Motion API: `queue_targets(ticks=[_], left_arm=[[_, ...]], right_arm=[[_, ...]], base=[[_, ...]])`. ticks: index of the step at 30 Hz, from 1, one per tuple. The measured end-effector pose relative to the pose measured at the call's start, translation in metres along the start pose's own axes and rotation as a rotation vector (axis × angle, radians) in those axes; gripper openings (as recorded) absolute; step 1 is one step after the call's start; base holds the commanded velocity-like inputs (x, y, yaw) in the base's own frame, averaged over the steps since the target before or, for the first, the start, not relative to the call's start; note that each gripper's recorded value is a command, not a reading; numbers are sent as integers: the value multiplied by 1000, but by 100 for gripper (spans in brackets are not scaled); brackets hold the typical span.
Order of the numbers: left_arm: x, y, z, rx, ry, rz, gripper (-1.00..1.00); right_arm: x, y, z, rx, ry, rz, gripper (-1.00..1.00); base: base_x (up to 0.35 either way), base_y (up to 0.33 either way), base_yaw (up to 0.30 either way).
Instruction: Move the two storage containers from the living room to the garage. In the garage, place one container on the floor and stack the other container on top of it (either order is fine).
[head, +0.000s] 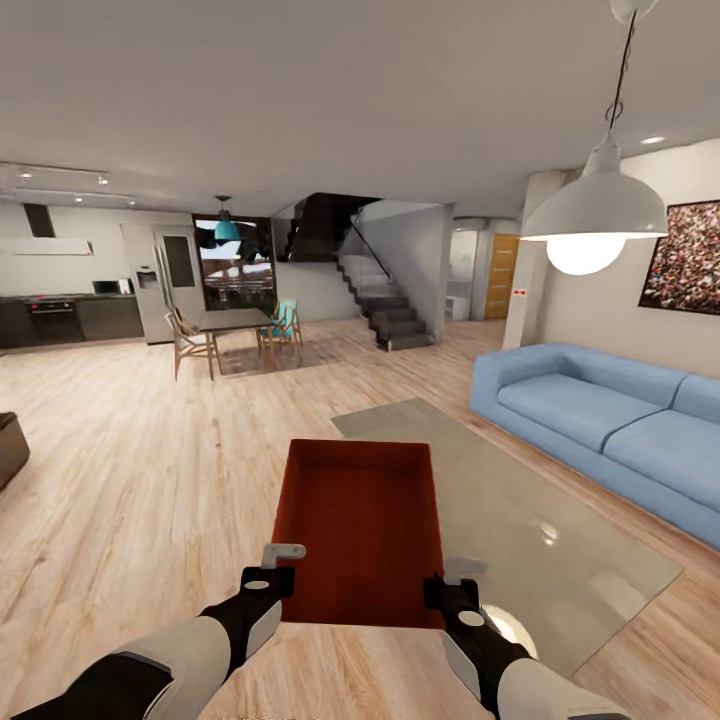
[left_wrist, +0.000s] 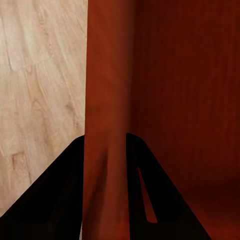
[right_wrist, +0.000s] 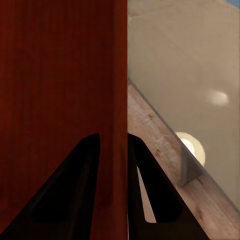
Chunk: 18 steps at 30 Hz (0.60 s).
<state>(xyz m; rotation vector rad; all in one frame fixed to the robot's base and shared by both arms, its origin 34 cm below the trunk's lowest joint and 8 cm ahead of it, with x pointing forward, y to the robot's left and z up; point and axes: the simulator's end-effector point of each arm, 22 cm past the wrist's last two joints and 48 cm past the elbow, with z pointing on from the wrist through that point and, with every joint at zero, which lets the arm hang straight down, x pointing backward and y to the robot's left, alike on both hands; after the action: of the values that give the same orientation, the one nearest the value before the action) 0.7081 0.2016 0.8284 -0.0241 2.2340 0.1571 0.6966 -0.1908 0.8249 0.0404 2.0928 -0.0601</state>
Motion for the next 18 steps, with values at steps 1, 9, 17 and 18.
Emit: queue_targets(ticks=[1,9,17,18], left_arm=[[0,0,0,0,0,0,-100],[0,0,0,0,0,0,-100],[0,0,0,0,0,0,-100],[0,0,0,0,0,0,-100]], right_arm=[[0,0,0,0,0,0,-100],[0,0,0,0,0,0,-100],[0,0,0,0,0,0,-100],[0,0,0,0,0,0,-100]], base=[[0,0,284],[0,0,284],[0,0,284],[0,0,284]])
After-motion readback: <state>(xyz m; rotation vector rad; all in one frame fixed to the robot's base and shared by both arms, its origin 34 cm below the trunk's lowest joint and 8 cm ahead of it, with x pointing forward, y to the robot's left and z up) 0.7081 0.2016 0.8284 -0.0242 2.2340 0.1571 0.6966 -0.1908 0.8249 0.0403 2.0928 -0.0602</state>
